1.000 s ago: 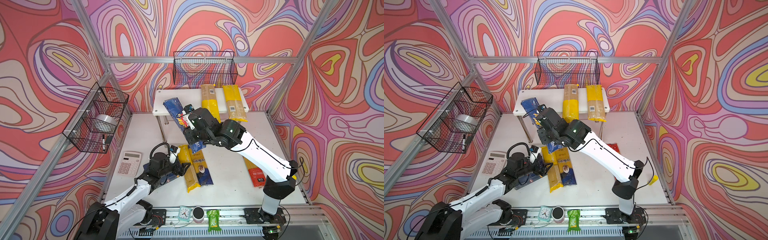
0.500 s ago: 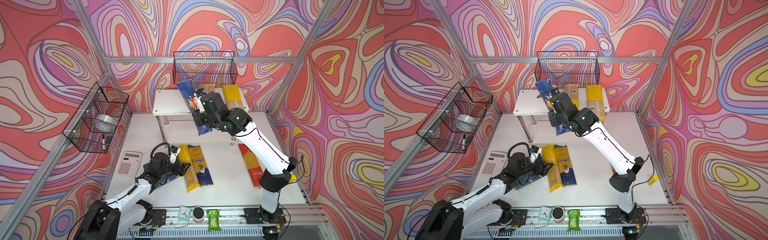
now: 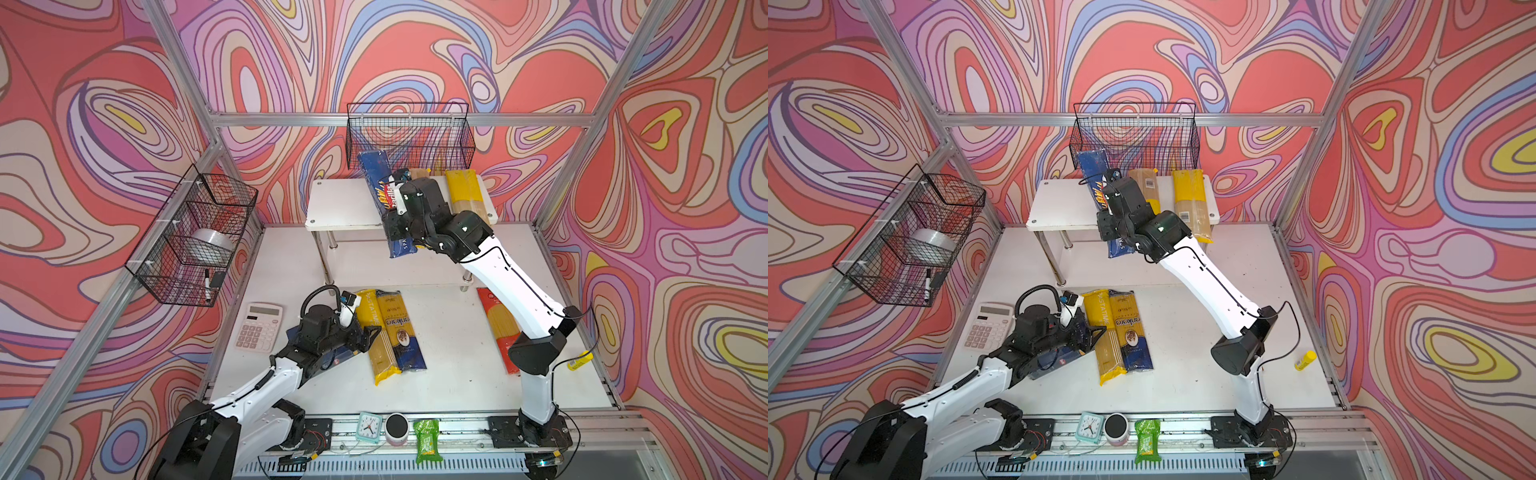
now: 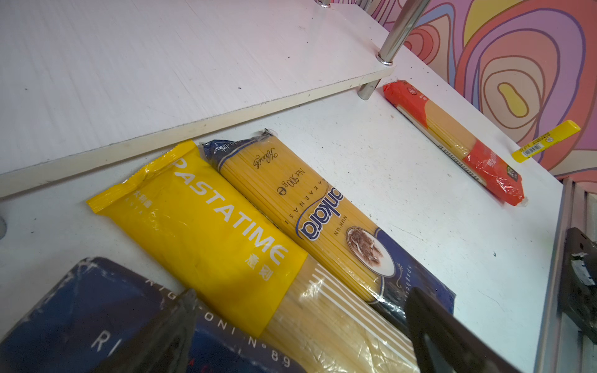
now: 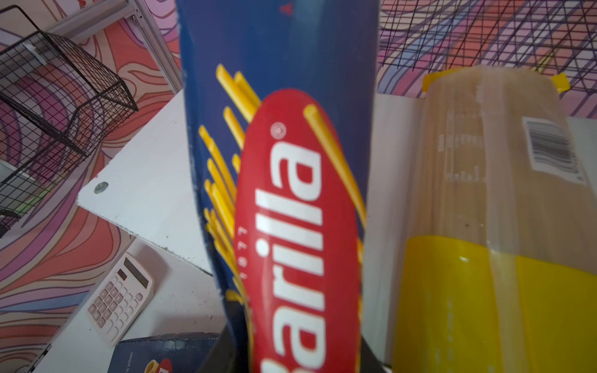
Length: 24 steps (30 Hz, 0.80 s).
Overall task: Place and organize the pasta boxes and bags onto the shelf
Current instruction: 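Lower the Barilla box upright onto the shelf beside the yellow bags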
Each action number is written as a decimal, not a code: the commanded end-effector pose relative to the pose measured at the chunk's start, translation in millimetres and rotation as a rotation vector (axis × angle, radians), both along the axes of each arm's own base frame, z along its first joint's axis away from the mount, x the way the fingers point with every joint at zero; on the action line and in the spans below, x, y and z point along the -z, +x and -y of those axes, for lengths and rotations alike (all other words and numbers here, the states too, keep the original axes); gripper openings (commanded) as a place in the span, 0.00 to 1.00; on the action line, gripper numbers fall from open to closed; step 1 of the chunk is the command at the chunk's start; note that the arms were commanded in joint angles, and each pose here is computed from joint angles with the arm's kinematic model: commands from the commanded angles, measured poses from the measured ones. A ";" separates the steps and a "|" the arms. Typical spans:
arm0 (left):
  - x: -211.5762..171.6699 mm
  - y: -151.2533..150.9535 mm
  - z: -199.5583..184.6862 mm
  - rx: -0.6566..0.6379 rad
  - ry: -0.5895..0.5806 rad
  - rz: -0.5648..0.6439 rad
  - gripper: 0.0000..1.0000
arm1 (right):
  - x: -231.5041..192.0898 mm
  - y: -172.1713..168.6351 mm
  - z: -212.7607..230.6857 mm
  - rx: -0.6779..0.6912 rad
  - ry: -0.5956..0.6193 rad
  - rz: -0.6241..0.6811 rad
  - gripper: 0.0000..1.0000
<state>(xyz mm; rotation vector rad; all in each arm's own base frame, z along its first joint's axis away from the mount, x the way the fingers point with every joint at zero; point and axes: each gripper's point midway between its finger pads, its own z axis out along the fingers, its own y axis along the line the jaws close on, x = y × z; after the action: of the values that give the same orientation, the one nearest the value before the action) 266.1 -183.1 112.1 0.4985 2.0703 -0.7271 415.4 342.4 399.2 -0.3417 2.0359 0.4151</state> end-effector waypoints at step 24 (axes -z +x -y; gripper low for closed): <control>-12.0 1.8 1.4 -0.002 -0.013 0.033 1.00 | -39.7 50.3 28.7 0.162 0.137 0.147 0.50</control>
<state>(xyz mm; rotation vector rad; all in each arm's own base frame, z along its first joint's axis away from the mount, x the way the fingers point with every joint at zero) 266.2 -183.1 115.0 0.4985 2.0605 -0.7271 450.4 326.8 411.4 -0.1998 1.9707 0.4112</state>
